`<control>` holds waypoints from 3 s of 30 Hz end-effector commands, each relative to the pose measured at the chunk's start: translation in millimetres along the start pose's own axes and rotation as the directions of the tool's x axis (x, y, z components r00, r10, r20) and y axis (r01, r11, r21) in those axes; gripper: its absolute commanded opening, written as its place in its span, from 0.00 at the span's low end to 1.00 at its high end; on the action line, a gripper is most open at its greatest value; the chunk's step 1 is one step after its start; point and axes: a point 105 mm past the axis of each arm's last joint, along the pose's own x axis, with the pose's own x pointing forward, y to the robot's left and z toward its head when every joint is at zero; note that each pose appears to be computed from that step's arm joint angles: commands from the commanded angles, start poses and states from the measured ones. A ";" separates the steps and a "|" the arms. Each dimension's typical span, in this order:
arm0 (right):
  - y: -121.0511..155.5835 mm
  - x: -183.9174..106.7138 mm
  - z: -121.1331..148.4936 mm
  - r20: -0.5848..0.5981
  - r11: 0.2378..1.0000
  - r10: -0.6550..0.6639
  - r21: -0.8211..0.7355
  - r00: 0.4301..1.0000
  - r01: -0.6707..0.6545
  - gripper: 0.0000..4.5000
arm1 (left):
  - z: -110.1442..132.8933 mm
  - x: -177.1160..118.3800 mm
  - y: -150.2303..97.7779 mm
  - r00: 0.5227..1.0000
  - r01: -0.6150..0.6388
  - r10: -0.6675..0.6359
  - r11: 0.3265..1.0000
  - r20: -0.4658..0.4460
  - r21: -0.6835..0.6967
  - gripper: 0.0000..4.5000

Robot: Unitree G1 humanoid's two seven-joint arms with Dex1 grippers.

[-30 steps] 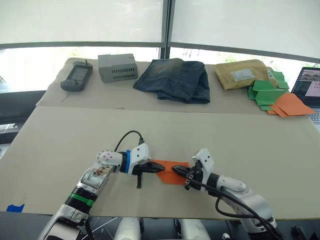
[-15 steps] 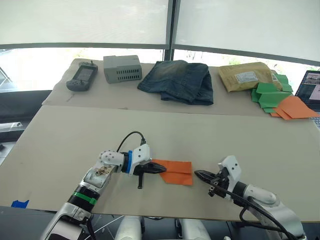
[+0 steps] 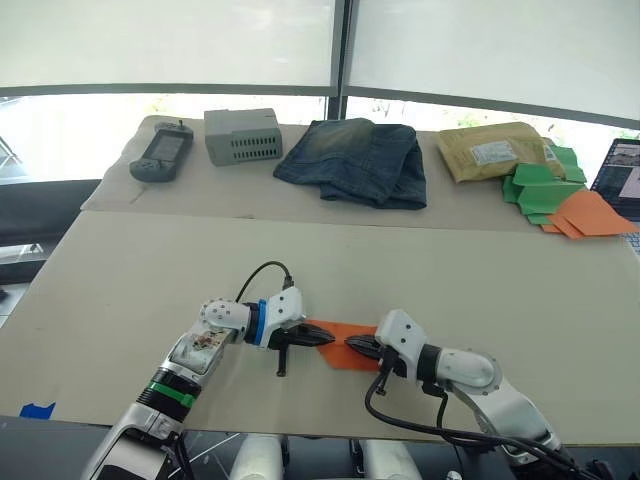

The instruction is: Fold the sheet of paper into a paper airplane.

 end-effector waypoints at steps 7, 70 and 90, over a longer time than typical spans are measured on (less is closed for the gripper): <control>12.7 14.3 0.6 0.047 0.998 0.045 0.039 0.998 -0.047 0.02 | -22.8 -3.8 -6.7 0.995 0.003 -0.007 0.999 -0.102 -0.037 0.00; -42.2 -40.9 10.0 0.044 0.739 0.207 0.647 0.977 -0.186 0.73 | 31.4 -76.7 -3.2 0.958 -0.285 0.287 0.952 0.004 -0.114 0.70; -62.2 -39.3 75.3 0.233 0.909 0.179 0.331 0.956 -0.251 0.01 | 3.1 -95.3 -7.6 0.952 -0.303 0.292 0.942 -0.088 -0.148 0.71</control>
